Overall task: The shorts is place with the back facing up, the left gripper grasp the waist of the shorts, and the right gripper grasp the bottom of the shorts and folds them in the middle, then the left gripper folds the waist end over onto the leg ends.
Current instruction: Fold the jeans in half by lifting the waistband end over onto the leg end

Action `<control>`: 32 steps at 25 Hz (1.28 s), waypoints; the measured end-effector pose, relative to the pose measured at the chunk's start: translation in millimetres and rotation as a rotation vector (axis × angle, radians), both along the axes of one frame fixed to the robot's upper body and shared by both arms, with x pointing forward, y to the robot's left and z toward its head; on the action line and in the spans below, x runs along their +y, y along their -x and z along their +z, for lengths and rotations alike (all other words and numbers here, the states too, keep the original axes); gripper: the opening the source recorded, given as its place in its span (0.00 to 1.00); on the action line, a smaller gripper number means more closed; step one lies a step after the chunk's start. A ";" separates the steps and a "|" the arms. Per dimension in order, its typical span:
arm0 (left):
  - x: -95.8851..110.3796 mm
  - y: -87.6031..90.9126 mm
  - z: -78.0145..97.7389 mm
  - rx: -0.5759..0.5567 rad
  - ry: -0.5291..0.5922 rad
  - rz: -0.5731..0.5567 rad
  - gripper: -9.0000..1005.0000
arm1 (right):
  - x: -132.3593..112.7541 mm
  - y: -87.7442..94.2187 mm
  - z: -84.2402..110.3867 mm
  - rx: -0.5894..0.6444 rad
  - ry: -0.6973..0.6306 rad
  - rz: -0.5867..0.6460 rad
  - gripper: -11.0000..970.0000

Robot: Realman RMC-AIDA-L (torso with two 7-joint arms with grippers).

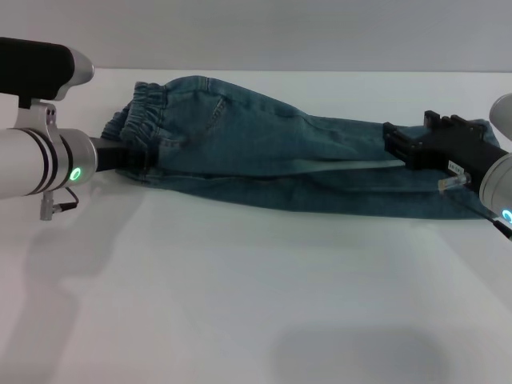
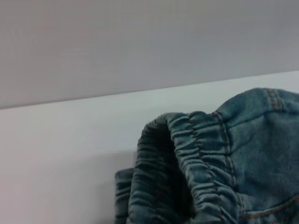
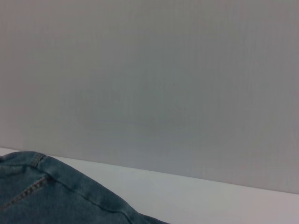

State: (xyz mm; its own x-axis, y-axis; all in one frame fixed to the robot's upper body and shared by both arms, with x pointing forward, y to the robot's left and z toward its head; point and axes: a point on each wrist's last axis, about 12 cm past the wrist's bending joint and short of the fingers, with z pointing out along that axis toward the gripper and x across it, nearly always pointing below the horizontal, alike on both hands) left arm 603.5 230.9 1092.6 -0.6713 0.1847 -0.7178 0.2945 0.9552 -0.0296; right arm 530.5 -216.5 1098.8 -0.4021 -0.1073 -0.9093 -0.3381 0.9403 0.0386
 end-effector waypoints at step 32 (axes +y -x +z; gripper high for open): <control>-15.0 11.8 45.4 -0.150 0.060 -0.070 0.02 | -1.3 -4.5 3.1 -0.049 0.015 -0.012 0.64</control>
